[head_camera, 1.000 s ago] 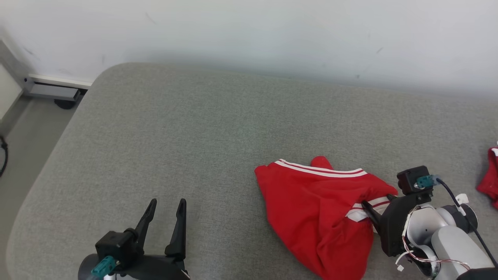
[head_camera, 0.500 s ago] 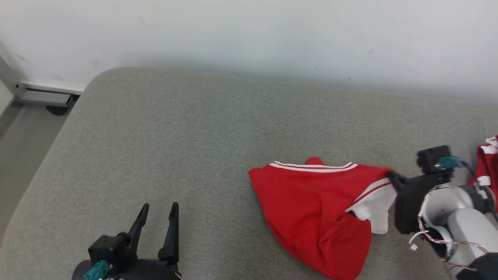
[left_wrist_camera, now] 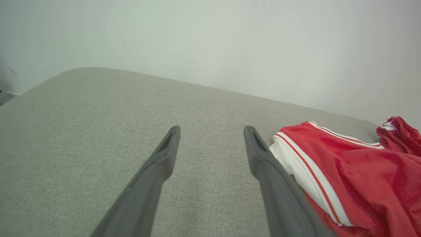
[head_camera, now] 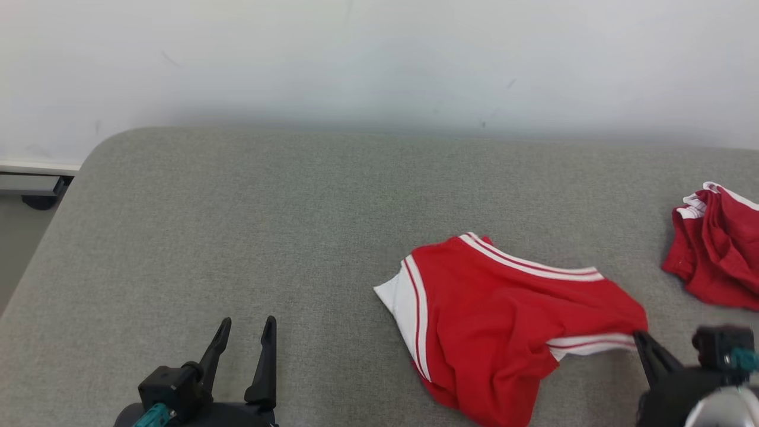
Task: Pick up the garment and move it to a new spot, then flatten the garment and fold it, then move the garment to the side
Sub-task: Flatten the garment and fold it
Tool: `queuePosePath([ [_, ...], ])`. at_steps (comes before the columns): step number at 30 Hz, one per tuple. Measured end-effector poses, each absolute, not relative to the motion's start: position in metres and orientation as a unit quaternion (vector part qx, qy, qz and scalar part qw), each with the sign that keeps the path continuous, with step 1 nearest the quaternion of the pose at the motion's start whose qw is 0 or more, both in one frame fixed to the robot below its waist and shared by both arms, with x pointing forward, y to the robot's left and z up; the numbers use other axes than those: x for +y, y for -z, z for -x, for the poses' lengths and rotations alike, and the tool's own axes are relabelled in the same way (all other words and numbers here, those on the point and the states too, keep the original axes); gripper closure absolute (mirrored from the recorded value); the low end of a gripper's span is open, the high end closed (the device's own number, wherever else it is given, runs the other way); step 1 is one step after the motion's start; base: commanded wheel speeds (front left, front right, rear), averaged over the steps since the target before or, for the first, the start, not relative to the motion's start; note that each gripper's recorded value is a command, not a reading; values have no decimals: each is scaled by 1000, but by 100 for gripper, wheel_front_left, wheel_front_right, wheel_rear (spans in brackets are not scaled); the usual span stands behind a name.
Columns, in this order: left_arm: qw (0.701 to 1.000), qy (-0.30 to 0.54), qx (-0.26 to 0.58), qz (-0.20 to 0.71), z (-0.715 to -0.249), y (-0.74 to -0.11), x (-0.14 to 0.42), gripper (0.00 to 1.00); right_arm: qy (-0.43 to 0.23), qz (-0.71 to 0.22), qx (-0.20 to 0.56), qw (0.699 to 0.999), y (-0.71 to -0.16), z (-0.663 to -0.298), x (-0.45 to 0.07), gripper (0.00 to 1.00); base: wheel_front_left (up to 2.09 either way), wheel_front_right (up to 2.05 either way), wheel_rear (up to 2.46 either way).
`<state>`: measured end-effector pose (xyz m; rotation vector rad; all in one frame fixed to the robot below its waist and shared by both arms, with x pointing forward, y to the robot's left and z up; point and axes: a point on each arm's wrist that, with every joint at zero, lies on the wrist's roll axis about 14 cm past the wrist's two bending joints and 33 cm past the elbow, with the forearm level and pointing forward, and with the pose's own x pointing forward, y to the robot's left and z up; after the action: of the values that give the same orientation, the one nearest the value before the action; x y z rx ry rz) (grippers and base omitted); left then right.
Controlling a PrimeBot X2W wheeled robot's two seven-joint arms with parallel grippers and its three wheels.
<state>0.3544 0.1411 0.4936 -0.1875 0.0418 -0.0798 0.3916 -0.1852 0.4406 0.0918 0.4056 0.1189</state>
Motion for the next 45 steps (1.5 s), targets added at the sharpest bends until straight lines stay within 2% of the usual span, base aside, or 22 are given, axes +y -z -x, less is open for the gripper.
queuePosePath([
  [11,993,55,34,94,-356,-489,130,0,29,-69,309,948,-372,-293,-233,100,0,0,0],
  [18,992,62,43,97,-359,-485,125,0,47,-68,369,926,-344,-263,-242,100,0,0,0],
  [24,992,65,45,100,-362,-485,121,0,50,-58,401,913,-334,-255,-248,100,0,0,0],
  [25,992,65,44,99,-363,-485,121,0,51,-65,398,914,-335,-257,-247,68,0,0,0],
  [26,992,65,44,99,-363,-485,121,0,51,-65,398,914,-335,-257,-247,0,0,0,0],
  [31,992,65,47,97,-365,-484,122,0,58,-121,362,922,-352,-276,-244,0,0,0,0],
  [32,992,65,47,96,-364,-484,122,0,35,-152,327,932,-371,-295,-233,0,0,0,0],
  [36,992,66,46,96,-364,-485,121,0,3,-179,277,944,-403,-315,-221,0,0,0,0],
  [42,992,69,43,96,-363,-487,119,0,-37,-203,201,957,-456,-330,-212,0,0,0,0],
  [45,992,71,44,100,-361,-487,115,0,-57,-202,188,960,-471,-330,-204,0,0,0,0],
])
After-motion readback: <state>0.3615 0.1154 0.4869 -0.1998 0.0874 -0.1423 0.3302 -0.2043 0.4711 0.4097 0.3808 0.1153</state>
